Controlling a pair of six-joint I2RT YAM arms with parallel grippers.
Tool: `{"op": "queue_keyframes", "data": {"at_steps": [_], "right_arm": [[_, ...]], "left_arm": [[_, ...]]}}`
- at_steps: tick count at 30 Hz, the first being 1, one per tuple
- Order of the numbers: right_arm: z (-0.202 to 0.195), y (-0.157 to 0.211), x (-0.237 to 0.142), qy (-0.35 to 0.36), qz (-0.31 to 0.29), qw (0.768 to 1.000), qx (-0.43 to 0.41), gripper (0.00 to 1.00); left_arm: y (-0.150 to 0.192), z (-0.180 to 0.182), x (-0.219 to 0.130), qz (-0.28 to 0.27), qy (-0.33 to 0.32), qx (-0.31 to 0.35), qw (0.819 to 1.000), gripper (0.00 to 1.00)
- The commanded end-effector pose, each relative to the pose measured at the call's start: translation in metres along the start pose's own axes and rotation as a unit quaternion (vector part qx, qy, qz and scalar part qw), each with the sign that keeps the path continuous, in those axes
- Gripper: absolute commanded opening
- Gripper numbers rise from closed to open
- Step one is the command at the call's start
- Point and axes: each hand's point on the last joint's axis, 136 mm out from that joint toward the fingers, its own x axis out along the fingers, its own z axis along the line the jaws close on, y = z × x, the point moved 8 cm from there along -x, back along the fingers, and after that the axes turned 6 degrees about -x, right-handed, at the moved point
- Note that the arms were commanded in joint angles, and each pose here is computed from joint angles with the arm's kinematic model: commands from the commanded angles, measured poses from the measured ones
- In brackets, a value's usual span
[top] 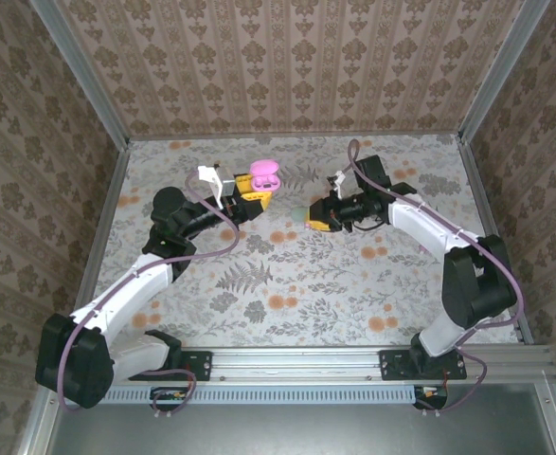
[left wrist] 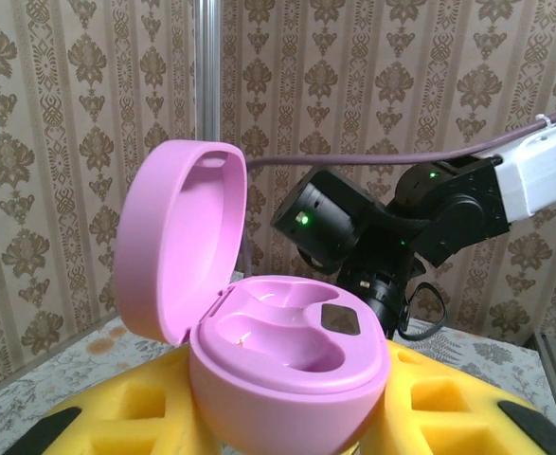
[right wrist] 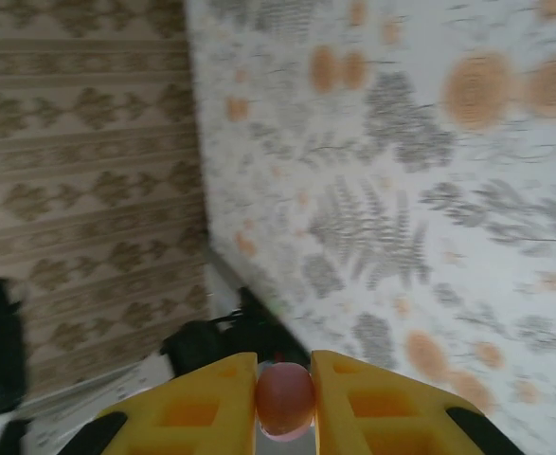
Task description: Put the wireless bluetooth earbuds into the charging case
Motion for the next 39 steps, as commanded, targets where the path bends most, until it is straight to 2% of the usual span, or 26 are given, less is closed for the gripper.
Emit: {"op": "queue_keyframes", "data": {"at_steps": [1, 18, 32, 39], "right_arm": [[0.033, 0.002, -0.012, -0.098, 0.014, 0.995, -0.033, 0.23], [0.078, 0.007, -0.039, -0.132, 0.004, 0.987, -0.092, 0.23], [0.134, 0.018, -0.071, -0.138, -0.048, 0.978, -0.152, 0.23], [0.155, 0.016, -0.066, -0.124, -0.067, 0.974, -0.180, 0.23]], "left_arm": [[-0.006, -0.002, -0.001, -0.009, 0.000, 0.019, 1.000, 0.26], [0.005, 0.002, 0.004, 0.019, 0.012, 0.013, 1.000, 0.26], [0.017, 0.005, 0.017, 0.040, 0.026, 0.009, 0.999, 0.26], [0.023, 0.003, 0.022, 0.047, 0.033, 0.006, 0.998, 0.26]]}}
